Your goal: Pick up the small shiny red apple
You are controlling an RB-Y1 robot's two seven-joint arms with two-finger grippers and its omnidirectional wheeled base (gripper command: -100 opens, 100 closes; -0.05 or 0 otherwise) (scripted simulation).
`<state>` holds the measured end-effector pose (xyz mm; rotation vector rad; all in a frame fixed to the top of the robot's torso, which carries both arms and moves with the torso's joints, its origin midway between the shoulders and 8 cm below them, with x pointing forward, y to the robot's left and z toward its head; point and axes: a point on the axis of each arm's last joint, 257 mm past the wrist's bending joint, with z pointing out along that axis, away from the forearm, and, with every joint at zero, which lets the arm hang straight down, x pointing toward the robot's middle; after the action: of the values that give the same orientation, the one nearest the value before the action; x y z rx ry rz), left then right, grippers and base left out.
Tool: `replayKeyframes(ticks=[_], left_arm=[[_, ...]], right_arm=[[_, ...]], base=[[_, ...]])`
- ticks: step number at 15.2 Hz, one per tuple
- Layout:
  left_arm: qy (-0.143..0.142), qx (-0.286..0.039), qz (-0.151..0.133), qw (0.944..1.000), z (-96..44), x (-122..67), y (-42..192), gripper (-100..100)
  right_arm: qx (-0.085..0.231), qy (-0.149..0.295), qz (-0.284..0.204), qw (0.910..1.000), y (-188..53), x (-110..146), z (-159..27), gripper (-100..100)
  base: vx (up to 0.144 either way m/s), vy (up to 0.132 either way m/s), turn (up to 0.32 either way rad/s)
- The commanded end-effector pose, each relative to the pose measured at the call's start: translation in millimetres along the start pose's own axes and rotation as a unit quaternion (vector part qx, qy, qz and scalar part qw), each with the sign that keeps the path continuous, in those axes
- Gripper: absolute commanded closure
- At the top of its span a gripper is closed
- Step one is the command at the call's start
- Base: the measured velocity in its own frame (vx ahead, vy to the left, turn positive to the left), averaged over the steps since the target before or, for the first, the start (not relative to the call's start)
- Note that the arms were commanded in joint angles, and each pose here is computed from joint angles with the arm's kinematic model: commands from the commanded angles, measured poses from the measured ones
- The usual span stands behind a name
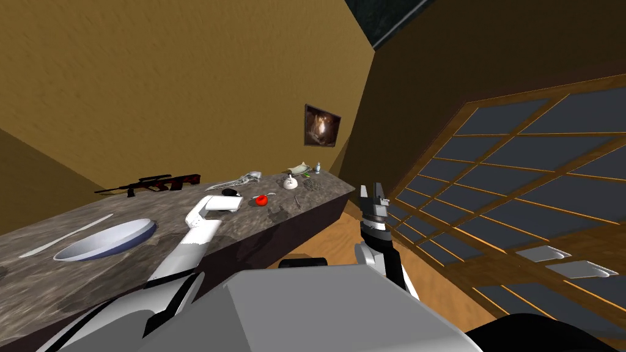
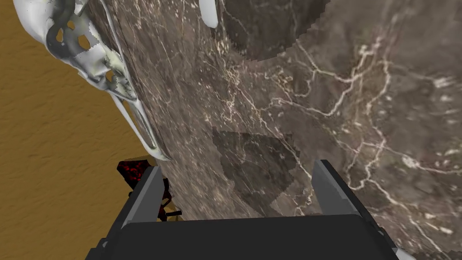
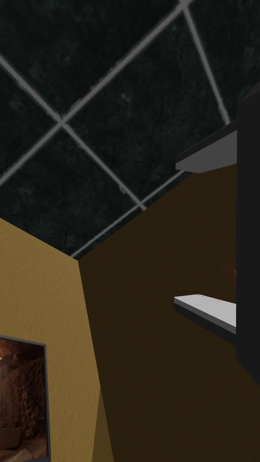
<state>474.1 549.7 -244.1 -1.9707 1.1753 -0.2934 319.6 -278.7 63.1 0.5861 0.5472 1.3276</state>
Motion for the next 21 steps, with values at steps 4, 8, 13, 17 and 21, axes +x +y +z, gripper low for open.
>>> replayKeyframes(ticks=[4, 8, 13, 17, 21], left_arm=[[-0.015, -0.040, -0.015, 0.9990, 0.5, -8.7, 12.1, -100], [-0.026, -0.072, -0.029, 0.9966, -0.1, -14.9, 20.5, -100], [-0.044, -0.126, -0.055, 0.9896, -3.8, -23.6, 33.9, -100], [-0.054, -0.158, -0.067, 0.9837, -8.1, -27.7, 44.1, -100], [-0.065, -0.199, -0.087, 0.9739, -14.9, -31.2, 54.0, -100]], right_arm=[[0.000, 0.000, 0.000, 1.0000, 0.0, 0.0, 0.0, 0], [0.000, 0.000, 0.000, 1.0000, 0.0, 0.0, 0.0, 0], [0.000, 0.000, 0.000, 1.0000, 0.0, 0.0, 0.0, 0], [0.000, 0.000, 0.000, 1.0000, 0.0, 0.0, 0.0, 0], [0.000, 0.000, 0.000, 1.0000, 0.0, 0.0, 0.0, 0]], base=[[0.004, 0.004, -0.103], [0.005, 0.005, -0.099], [0.006, 0.005, -0.141], [0.009, 0.006, -0.098], [0.009, 0.005, -0.102]])
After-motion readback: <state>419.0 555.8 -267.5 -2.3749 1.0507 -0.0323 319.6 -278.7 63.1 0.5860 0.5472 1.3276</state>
